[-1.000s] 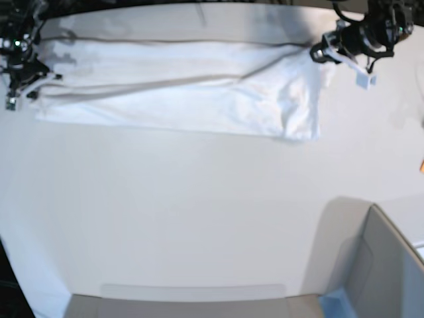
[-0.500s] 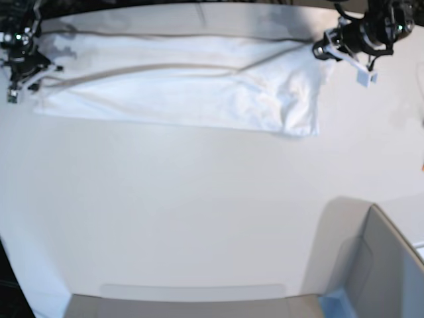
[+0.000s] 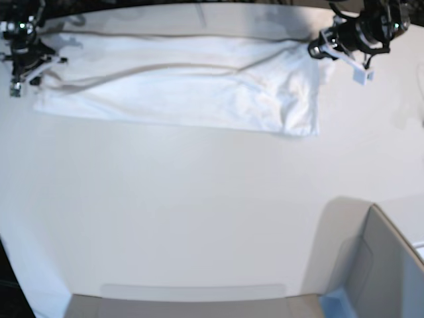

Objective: Layout the t-shirt on the table in an organized manner, then fold the t-shirt properly
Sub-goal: 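Lay the folded hem down, keeping both grippers on the collar edge, then pull the strip end held by the left gripper to swing the shirt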

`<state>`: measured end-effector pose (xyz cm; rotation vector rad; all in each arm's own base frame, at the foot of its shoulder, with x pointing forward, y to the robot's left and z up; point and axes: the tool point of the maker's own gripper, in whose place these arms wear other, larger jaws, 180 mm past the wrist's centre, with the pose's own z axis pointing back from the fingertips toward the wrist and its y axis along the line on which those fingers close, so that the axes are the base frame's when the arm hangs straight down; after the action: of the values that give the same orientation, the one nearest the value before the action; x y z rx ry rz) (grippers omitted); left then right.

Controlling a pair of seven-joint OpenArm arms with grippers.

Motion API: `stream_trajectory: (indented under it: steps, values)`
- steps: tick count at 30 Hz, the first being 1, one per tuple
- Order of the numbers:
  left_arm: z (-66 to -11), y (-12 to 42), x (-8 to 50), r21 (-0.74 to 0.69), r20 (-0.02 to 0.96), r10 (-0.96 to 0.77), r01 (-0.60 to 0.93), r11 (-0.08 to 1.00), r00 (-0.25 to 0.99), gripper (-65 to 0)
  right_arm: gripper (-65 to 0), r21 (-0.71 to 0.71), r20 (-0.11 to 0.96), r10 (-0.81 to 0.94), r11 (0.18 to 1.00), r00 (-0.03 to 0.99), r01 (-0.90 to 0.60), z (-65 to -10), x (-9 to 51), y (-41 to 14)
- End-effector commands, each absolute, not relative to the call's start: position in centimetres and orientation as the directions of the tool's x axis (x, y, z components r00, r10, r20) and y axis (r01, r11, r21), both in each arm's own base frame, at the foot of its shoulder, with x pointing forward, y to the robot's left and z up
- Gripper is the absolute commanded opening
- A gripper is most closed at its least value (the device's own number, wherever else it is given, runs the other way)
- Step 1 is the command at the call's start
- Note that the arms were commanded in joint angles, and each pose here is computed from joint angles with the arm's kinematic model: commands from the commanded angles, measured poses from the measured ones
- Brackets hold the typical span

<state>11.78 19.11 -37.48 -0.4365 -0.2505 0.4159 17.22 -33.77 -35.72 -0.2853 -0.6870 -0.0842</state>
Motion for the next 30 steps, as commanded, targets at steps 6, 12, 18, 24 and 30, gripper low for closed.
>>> stream_trajectory:
  steps: [6,12,18,24,30]
  values:
    - [-37.1,19.2,11.7,-0.455,0.149,0.432,-0.326,0.828,0.889,-63.8,-65.0,-0.255,0.632,0.038,0.953,0.774,0.162,-35.3,16.6,-34.3]
    - [-37.2,19.3,10.9,-0.450,0.133,0.435,-0.337,0.827,0.891,-47.7,-65.0,-0.255,0.631,0.037,0.953,0.775,0.162,-35.3,16.6,-34.3]
    - [-37.3,19.7,10.9,-0.443,0.159,0.455,-0.348,0.826,0.876,-45.7,-65.0,-0.254,0.631,0.037,0.954,0.775,0.161,-35.4,16.6,-34.2]
    - [-36.5,22.9,11.0,-0.399,0.210,0.508,-0.401,0.824,0.835,-45.9,-65.0,-0.253,0.632,0.038,0.954,0.774,0.160,-35.4,16.7,-34.2]
    - [-35.8,24.0,11.4,-0.398,0.239,0.527,-0.413,0.819,0.816,-46.0,-65.0,-0.251,0.632,0.038,0.955,0.774,0.159,-35.4,16.8,-34.1]
